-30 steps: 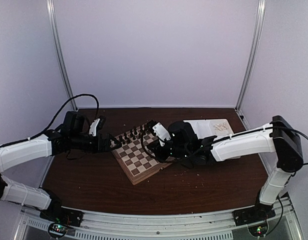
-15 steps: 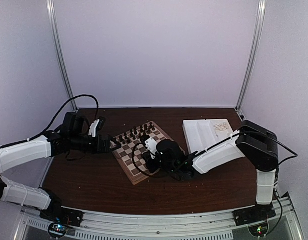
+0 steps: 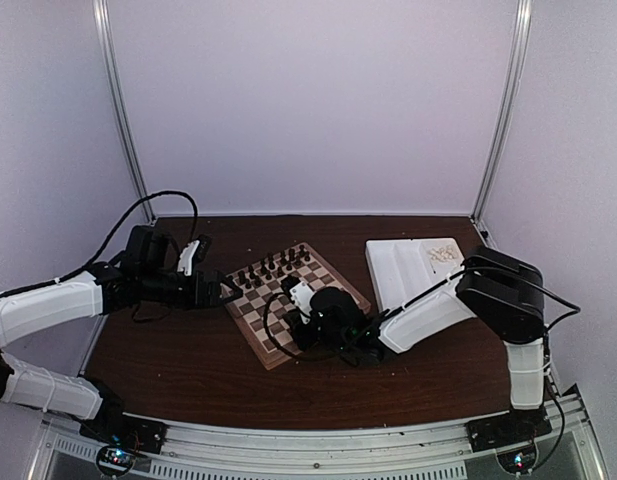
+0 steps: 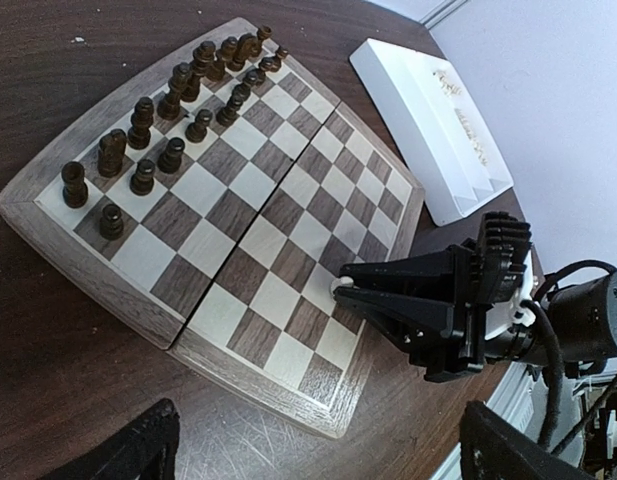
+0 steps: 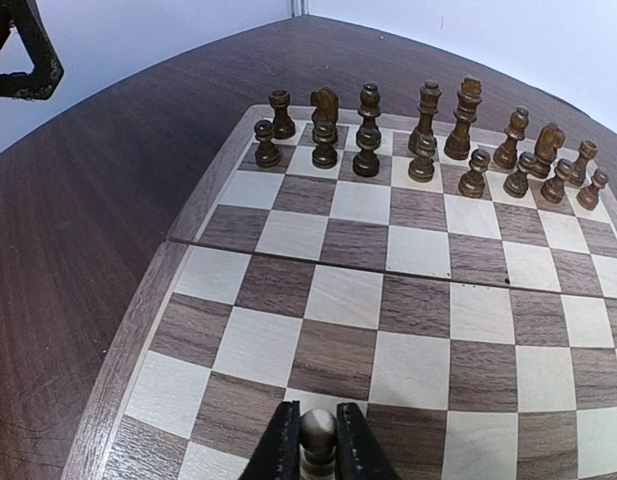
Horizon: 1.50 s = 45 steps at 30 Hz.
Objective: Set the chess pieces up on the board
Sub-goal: Place the chess piece on the chessboard, then pick up the chess piece from the chessboard.
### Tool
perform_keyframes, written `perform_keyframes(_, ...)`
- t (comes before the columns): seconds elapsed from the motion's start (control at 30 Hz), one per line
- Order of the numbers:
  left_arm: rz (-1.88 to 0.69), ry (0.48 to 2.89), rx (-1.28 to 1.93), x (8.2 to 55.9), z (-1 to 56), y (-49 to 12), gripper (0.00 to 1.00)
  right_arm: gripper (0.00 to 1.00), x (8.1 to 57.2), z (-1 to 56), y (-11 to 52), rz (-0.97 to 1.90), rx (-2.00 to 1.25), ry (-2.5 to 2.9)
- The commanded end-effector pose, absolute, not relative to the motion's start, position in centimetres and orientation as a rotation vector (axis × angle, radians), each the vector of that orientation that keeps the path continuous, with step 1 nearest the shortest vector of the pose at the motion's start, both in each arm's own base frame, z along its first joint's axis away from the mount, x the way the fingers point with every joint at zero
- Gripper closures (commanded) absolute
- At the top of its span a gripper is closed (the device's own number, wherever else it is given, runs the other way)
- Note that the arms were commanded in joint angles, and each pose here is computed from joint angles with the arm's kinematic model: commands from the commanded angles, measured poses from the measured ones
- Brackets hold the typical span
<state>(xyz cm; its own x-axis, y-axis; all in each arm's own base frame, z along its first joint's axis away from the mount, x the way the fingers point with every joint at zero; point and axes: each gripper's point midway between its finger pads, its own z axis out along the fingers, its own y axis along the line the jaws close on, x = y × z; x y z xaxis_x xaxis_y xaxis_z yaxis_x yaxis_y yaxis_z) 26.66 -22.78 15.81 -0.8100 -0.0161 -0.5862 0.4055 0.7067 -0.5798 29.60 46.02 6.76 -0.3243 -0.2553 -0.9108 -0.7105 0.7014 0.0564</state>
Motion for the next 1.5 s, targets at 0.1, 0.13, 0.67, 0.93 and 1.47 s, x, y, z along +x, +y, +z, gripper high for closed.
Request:
perform_keyframes(0.1, -0.973, 2.321, 0.319, 26.5, 16.1, -22.8, 0.02, 0.66, 29.8, 6.8, 45.8, 0.549, -0.713, 1.886)
perform_keyframes(0.13, -0.972, 2.322, 0.319, 26.5, 16.0, -22.8, 0.02, 0.64, 29.8, 6.9, 45.8, 0.549, -0.713, 1.884)
perform_keyframes(0.67, -0.974, 2.358, 0.389, 25.9, 15.0, -23.7, 0.02, 0.43, 27.8, 14.6, 44.6, 0.633, -0.746, 1.891)
perform_keyframes(0.93, -0.751, 2.396, 0.539, 25.4, 14.3, -25.4, 0.02, 0.44, 27.8, 14.2, 41.0, 0.395, -0.732, 2.156)
perform_keyframes(1.47, -0.638, 2.375, 0.453, 25.5, 13.9, -23.5, 0.02, 0.49, 27.0, 11.1, 42.3, 0.361, -0.837, 2.487)
